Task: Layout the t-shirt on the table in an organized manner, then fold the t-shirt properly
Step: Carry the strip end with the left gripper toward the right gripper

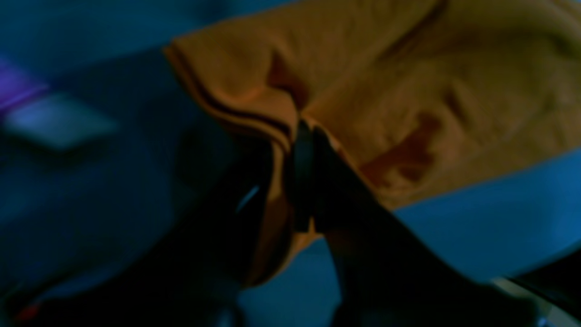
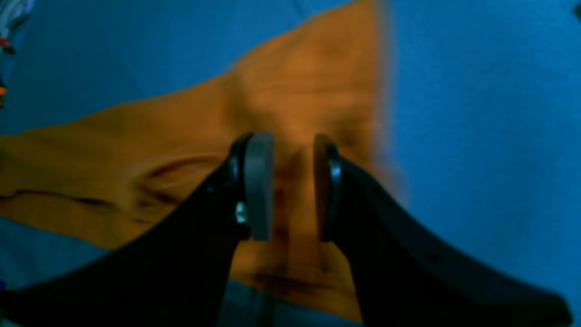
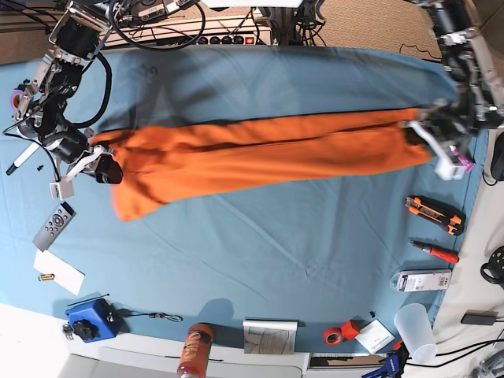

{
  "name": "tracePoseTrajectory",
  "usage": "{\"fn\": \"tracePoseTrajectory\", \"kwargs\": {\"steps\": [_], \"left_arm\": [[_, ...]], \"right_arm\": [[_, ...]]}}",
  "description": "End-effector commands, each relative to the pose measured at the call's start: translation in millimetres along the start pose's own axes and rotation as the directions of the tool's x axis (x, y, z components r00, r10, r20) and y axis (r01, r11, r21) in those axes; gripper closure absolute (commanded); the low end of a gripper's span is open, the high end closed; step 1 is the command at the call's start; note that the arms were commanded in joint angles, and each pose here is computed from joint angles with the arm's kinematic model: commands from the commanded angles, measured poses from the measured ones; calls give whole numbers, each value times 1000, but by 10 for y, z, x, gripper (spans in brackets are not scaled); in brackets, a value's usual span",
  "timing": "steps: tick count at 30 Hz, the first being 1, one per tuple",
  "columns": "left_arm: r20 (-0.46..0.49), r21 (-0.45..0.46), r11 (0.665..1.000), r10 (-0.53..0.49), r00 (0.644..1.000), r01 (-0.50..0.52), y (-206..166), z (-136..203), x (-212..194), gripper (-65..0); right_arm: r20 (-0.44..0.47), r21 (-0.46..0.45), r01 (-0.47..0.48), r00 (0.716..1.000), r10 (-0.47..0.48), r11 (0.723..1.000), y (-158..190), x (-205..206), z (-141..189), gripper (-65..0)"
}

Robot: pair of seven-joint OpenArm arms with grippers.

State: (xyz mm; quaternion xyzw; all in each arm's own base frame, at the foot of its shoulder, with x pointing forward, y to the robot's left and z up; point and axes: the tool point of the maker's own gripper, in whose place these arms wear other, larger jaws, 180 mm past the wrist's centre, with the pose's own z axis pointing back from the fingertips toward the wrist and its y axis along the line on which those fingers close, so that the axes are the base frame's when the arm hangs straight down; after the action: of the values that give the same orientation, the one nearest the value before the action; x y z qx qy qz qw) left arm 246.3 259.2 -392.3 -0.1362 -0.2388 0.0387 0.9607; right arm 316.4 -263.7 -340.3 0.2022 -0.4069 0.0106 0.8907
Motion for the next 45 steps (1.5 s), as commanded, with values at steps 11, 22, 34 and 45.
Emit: {"fn": "tracePoseTrajectory", "kwargs": {"steps": [11, 22, 34, 45], "left_arm": [[130, -113, 987, -103, 986, 118, -71, 390, 363, 0], [348, -138, 913, -319, 882, 385, -1205, 634, 488, 0], [285, -92, 864, -453, 844, 495, -2181, 92, 423, 0], [347, -48, 788, -563, 750, 613, -2954, 25, 415, 0]], "right_arm": [[68, 19, -22, 997, 21, 1000, 28, 226, 67, -159], [60, 9, -26, 998, 26, 1000, 11, 213, 66, -159], [54, 2, -29, 998, 29, 1000, -2, 200, 66, -159], [57, 3, -29, 998, 29, 1000, -1, 208, 66, -159]]}}
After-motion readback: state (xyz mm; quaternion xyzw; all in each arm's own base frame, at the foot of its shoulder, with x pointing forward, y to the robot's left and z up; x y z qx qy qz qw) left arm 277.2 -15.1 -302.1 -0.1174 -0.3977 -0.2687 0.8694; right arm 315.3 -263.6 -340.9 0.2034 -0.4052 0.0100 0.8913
